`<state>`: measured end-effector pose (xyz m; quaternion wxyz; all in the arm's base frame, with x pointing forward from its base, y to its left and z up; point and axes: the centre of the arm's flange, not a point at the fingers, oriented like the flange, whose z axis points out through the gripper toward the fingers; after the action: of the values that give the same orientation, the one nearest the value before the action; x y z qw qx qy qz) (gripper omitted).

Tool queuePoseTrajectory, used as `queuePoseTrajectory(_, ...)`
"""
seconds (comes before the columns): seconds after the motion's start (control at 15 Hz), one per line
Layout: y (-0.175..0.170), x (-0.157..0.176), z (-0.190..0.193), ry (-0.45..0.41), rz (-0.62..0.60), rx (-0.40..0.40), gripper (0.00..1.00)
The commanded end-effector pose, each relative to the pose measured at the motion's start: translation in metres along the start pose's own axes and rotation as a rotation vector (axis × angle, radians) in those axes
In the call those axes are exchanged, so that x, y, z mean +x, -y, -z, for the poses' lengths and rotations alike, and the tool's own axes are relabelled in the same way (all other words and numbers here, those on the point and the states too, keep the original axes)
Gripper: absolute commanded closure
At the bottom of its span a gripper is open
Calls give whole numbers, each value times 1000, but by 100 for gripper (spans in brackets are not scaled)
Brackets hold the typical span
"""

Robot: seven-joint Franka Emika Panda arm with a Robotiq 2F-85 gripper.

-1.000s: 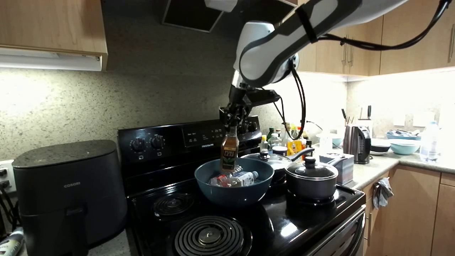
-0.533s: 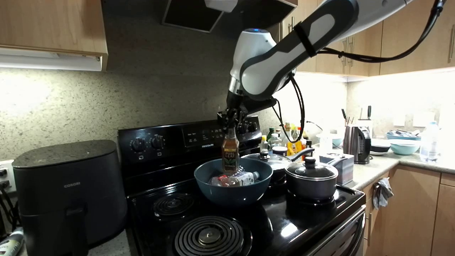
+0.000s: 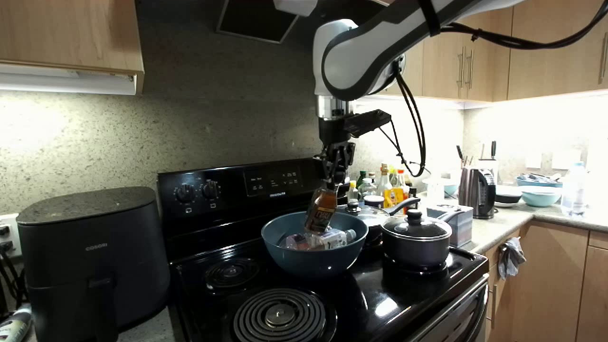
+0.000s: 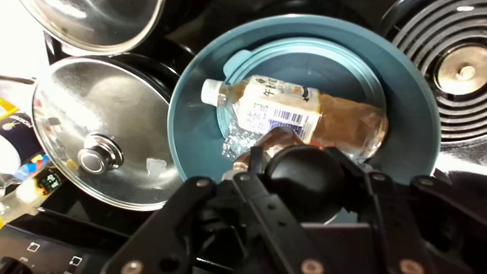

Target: Put the plastic bottle inside the bowl

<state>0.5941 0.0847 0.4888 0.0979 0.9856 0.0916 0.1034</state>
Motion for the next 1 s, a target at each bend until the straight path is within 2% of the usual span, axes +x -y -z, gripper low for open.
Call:
queuePoseTrajectory(0.0, -11, -19, 12, -12, -23, -123, 81)
queuePoseTrajectory(0.07, -15, -19, 10, -41, -39, -178, 81)
queuePoseTrajectory(0.2, -22, -22, 2, -30, -43, -232, 81)
queuePoseTrajectory(0.47, -18, -8, -14, -103, -83, -224, 81)
queuePoseTrajectory(0.8, -3, 5, 4, -261, -93, -256, 81)
queuePoseTrajectory(0.93, 5, 6, 11, -282, -83, -260, 81)
